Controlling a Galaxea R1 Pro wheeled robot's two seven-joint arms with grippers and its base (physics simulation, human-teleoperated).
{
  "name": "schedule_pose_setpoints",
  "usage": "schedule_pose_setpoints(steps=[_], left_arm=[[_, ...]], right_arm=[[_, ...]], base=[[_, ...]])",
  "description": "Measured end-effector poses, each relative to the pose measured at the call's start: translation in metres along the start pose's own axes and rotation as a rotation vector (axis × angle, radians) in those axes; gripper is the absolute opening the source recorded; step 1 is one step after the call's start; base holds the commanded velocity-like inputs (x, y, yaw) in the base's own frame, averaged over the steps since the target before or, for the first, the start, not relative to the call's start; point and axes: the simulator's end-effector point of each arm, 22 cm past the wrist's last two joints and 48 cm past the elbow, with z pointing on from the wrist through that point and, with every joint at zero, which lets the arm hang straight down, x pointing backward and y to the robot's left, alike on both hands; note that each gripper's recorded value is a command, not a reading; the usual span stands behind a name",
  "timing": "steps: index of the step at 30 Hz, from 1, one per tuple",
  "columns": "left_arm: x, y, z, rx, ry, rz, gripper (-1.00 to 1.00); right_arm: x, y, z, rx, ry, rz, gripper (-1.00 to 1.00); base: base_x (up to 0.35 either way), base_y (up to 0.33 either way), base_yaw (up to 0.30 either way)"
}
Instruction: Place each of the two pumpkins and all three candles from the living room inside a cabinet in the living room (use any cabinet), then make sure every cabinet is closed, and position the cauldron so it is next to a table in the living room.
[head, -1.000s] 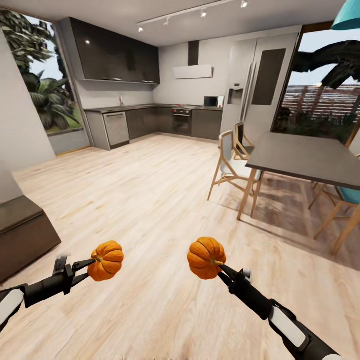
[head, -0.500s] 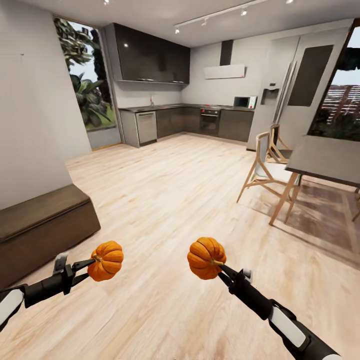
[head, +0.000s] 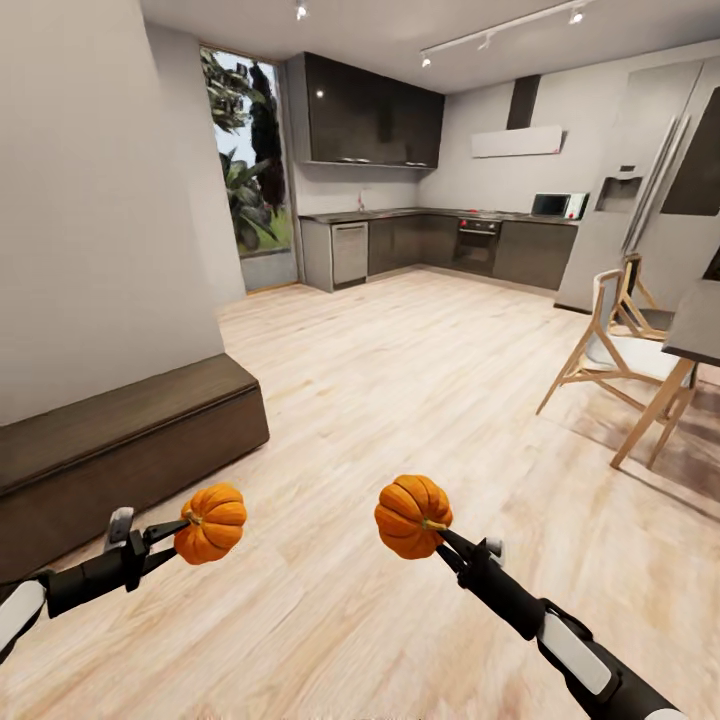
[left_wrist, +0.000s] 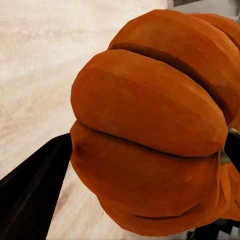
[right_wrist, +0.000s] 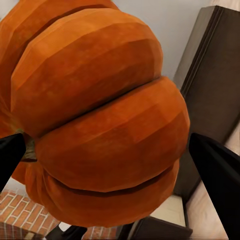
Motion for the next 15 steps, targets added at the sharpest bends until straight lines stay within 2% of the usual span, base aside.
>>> schedule_pose_setpoints(steps=[15], left_arm=[[-0.0013,0.0000,-0.0007,0.002,-0.005,-0.004,-1.00]], right_arm=[[0.0005,-0.0004,0.0006,0.001,0.000,0.001,-1.00]], base=[[-0.085,0.317,0.275]])
